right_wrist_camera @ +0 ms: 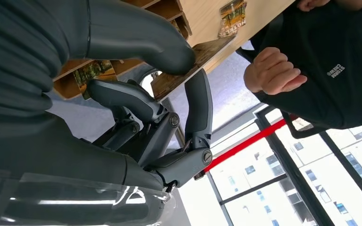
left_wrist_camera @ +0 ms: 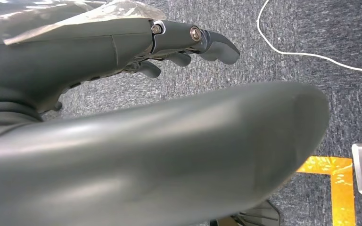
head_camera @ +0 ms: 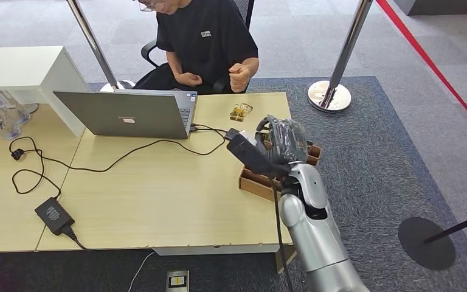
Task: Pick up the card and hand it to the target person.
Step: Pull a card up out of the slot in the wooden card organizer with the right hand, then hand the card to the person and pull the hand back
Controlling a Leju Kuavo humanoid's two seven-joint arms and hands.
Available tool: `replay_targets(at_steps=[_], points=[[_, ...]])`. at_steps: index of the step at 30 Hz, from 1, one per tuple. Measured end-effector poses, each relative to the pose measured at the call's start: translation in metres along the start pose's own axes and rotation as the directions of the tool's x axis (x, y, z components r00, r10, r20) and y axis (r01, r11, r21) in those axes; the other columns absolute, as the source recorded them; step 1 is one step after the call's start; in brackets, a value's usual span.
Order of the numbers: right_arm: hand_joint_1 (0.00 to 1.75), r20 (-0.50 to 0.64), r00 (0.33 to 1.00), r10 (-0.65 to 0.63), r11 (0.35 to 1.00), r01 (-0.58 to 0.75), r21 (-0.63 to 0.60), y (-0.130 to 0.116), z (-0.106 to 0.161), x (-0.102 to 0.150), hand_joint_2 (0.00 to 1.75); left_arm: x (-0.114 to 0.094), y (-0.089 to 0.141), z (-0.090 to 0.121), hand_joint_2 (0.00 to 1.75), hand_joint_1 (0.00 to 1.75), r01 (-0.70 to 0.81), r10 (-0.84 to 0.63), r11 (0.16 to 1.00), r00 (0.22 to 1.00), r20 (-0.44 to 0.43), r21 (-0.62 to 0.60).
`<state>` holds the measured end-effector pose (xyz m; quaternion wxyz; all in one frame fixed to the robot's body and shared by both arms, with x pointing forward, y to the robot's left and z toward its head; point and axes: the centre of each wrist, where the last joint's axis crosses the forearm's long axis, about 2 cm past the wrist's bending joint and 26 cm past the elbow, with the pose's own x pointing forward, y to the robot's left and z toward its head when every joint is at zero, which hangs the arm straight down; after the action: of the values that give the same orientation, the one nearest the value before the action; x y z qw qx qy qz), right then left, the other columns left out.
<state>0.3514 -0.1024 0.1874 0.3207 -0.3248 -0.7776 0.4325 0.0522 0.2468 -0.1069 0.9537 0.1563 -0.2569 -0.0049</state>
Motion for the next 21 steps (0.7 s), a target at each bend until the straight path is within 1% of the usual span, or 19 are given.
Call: replay_targets(at_steps=[7,14,18,21], points=[[1.45,-0.03,1.0,0.0,1.0,0.0,0.012,0.003,-0.002,-0.004,1.75,0.002,0.0,-0.001,0.0,0.0,0.009,-0.009,1.0,1.0,0.003,-0.006],[1.52,-0.066,0.998,0.008,0.999,-0.011,-0.045,0.002,-0.006,-0.012,1.75,0.003,0.0,-0.001,0.0,0.0,0.025,-0.025,1.0,1.0,0.012,-0.016],[1.59,-0.065,0.998,-0.019,0.989,0.01,-0.147,-0.001,-0.009,-0.016,1.75,0.004,0.0,-0.002,0.0,0.0,0.036,-0.036,0.999,0.999,0.015,-0.021],[1.57,-0.056,0.998,-0.035,0.976,0.022,-0.217,-0.003,-0.011,-0.018,1.75,0.004,0.0,-0.002,0.0,0.0,0.041,-0.04,0.999,0.999,0.012,-0.019]])
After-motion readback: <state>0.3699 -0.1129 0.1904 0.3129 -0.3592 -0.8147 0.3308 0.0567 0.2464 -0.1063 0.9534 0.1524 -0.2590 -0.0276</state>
